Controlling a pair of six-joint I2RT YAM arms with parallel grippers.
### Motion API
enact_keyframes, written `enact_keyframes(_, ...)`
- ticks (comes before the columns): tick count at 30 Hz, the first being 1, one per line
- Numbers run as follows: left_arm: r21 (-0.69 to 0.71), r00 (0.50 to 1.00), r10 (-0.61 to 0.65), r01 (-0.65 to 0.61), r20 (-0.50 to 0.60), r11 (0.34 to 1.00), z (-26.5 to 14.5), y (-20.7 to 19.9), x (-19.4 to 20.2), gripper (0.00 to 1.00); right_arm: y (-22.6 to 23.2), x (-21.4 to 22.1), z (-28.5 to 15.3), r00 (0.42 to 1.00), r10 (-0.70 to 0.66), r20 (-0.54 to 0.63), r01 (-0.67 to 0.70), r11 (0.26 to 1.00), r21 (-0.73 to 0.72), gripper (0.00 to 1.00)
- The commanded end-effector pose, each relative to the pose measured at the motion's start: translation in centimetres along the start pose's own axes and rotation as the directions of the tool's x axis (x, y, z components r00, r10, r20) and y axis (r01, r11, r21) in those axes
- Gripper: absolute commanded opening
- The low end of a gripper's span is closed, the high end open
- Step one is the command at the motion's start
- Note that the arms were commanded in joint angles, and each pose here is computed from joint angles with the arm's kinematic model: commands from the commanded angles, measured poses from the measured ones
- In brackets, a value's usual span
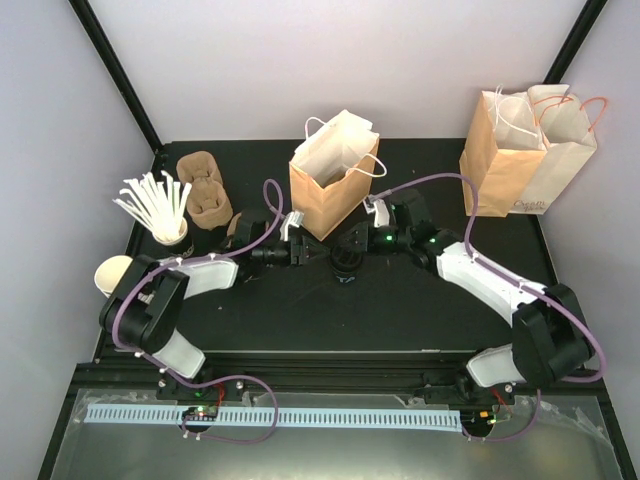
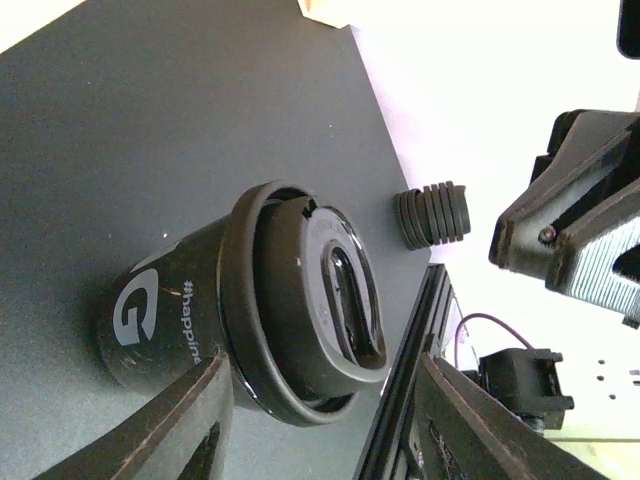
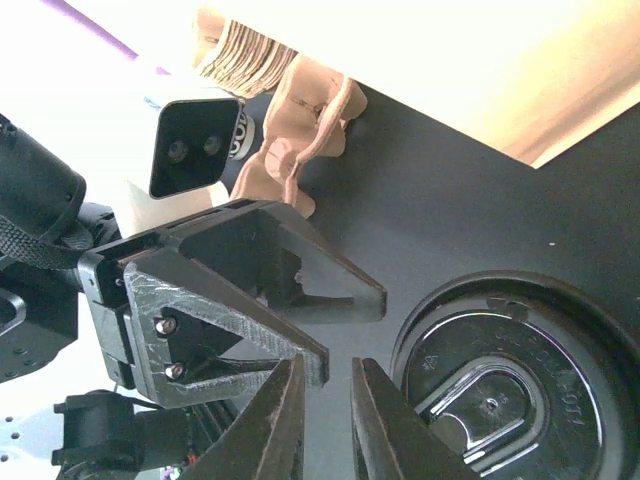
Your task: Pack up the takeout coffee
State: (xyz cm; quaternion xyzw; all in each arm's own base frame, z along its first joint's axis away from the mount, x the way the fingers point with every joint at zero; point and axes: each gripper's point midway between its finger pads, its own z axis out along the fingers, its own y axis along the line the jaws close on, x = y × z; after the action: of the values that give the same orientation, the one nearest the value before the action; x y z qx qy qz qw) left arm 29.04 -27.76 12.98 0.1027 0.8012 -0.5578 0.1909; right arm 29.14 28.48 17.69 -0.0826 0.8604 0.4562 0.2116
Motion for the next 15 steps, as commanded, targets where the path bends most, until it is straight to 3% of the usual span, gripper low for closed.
enact_keyframes(1,-0.013,0.996,0.084,-0.084,0.031,0.996,-0.7,-1.9,-1.5,0.53,0.3,-0.7,-1.6,0.998,-0.053,0.025,0.052,0.997,0.061,0.17)
enact_keyframes(10,-0.077,0.986,0.159,-0.156,0.044,0.985,-2.3,-2.6,-1.2,0.61,-1.6,-0.5,-4.0,0.990,-0.136,0.042,0.123,0.966,0.227,0.25)
enact_keyframes(15,-0.068,0.988,0.148,-0.145,0.039,0.987,-2.2,-2.6,-1.0,0.62,-3.4,-0.2,-5.4,0.991,-0.116,0.060,0.097,0.963,0.252,0.47)
